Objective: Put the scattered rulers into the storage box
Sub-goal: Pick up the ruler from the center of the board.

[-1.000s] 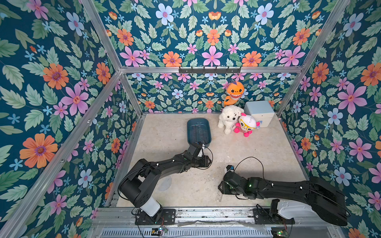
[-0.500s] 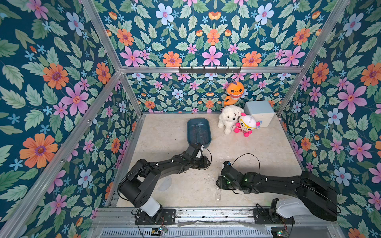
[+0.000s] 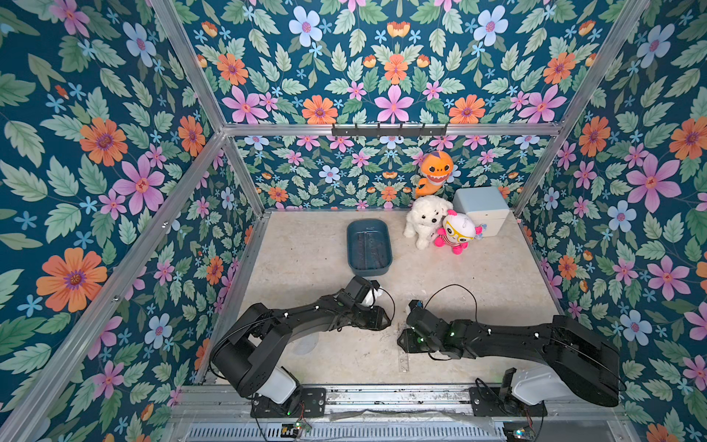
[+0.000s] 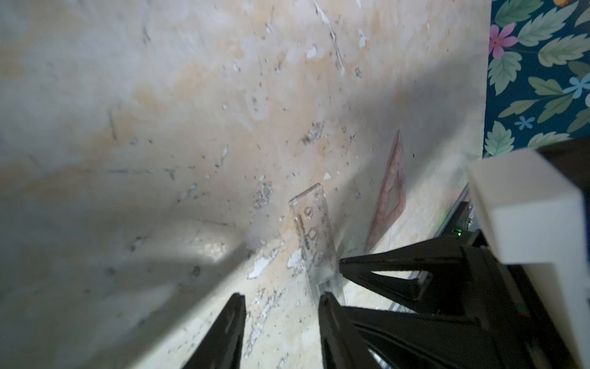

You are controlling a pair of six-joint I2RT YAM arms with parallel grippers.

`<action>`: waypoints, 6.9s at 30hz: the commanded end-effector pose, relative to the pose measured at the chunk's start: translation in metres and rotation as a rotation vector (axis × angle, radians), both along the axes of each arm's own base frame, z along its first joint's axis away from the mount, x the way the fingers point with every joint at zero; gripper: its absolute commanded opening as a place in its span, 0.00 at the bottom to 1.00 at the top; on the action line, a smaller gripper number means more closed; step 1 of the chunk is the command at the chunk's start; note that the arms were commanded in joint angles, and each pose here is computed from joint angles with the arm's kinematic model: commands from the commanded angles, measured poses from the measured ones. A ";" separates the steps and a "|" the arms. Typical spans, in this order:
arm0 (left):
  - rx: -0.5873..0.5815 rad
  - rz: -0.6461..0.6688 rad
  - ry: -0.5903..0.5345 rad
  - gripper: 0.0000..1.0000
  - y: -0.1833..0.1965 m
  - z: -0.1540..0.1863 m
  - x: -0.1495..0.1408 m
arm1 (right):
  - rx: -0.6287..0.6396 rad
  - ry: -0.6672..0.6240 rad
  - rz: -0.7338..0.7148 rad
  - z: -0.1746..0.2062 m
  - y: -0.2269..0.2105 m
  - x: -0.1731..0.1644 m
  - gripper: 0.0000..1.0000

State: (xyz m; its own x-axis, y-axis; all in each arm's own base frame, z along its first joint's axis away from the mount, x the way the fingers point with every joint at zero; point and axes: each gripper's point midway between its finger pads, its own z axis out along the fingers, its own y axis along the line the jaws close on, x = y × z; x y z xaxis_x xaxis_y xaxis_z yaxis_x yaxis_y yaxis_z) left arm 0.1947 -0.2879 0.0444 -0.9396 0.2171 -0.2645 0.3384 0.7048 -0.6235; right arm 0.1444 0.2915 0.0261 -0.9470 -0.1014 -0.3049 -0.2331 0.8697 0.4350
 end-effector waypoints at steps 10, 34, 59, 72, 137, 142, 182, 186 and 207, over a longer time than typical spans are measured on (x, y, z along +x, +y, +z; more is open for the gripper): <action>0.079 0.277 -0.044 0.42 0.062 0.008 0.040 | -0.413 -0.016 -0.149 0.001 -0.027 0.002 0.47; 0.069 0.342 -0.055 0.43 0.081 0.008 0.056 | -0.374 0.081 -0.163 -0.018 0.000 -0.006 0.47; 0.085 0.361 -0.036 0.43 0.086 0.003 0.063 | -0.364 0.099 -0.108 -0.039 0.008 0.031 0.28; 0.066 0.364 -0.030 0.43 0.085 0.003 0.065 | -0.340 0.054 -0.133 -0.037 0.026 0.086 0.24; -0.024 0.234 0.105 0.44 0.020 -0.033 0.058 | 0.141 -0.020 -0.105 -0.008 0.019 0.074 0.07; -0.011 0.240 0.118 0.44 0.022 -0.036 0.055 | 0.135 -0.004 -0.112 -0.018 0.014 0.069 0.06; 0.016 0.242 0.115 0.44 0.021 -0.042 0.057 | 0.275 -0.069 -0.075 -0.004 0.022 0.079 0.00; 0.017 0.241 0.114 0.45 0.021 -0.041 0.057 | 0.281 -0.065 -0.075 -0.006 0.022 0.078 0.00; 0.011 0.217 0.151 0.44 0.013 -0.052 0.046 | 0.248 -0.017 -0.089 -0.032 0.013 0.071 0.00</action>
State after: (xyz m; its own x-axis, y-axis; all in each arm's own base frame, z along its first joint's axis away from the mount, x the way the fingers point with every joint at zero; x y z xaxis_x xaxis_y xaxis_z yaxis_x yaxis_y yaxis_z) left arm 0.2588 -0.2991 0.0276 -0.9727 0.0201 -0.2314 0.1892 0.6465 -0.7391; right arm 0.2257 0.3201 0.0167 -0.9204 0.0780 -0.3830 -0.2260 0.6933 0.6843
